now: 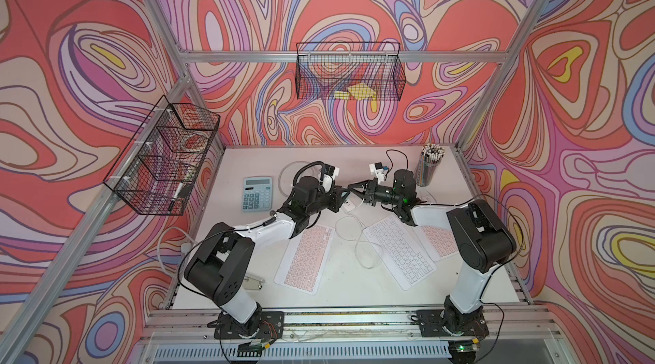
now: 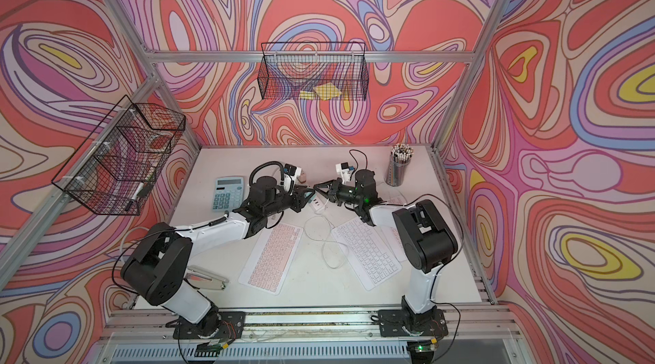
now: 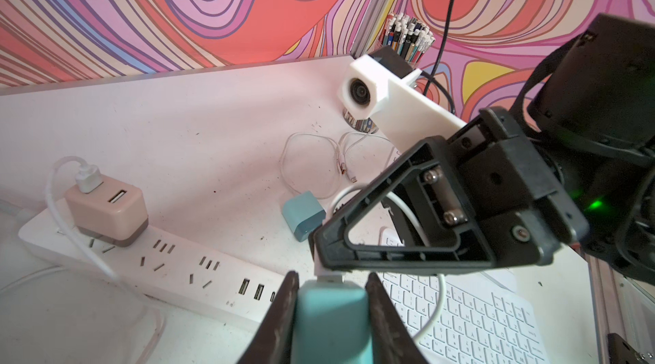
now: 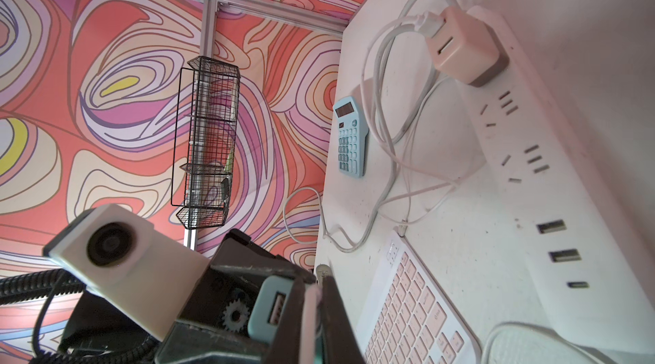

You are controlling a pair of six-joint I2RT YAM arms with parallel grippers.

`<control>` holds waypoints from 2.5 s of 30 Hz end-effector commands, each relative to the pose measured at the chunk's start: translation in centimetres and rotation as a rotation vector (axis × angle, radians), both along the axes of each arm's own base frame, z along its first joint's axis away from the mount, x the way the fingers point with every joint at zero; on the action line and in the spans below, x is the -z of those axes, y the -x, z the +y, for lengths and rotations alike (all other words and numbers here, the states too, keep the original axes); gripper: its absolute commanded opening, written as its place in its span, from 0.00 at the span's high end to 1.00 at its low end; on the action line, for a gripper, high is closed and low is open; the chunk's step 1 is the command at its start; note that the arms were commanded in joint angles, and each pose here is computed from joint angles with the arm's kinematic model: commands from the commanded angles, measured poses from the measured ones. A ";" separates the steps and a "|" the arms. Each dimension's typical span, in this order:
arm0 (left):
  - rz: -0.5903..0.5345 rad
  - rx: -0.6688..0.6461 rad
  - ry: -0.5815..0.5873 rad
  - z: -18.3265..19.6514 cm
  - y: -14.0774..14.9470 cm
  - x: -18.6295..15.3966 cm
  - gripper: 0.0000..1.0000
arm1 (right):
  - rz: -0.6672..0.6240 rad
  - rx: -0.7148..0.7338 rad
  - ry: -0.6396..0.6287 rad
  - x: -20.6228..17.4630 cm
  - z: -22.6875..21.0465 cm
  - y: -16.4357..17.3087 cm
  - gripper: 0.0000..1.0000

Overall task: Unplug the wireless keyboard
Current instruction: Remove the power cord from the plug, then place the power cord at the center of the board.

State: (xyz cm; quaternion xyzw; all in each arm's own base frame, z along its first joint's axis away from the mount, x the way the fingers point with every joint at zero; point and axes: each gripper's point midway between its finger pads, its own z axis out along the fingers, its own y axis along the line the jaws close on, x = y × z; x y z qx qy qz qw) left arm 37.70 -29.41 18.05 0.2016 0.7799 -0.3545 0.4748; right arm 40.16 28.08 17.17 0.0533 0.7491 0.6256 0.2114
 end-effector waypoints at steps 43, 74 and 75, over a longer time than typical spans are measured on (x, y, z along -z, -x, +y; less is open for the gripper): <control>0.136 -0.055 -0.010 3.0 1.5 2.2 1.00 | -0.093 0.198 0.562 8.5 -2.6 -10.4 1.00; 0.236 -0.155 -0.050 3.1 -1.4 1.9 1.00 | -0.174 0.120 0.778 7.4 -3.1 -9.5 0.47; 0.239 -0.156 -0.052 3.1 -1.6 1.9 1.00 | -0.177 0.114 0.771 7.2 -2.9 -9.3 0.45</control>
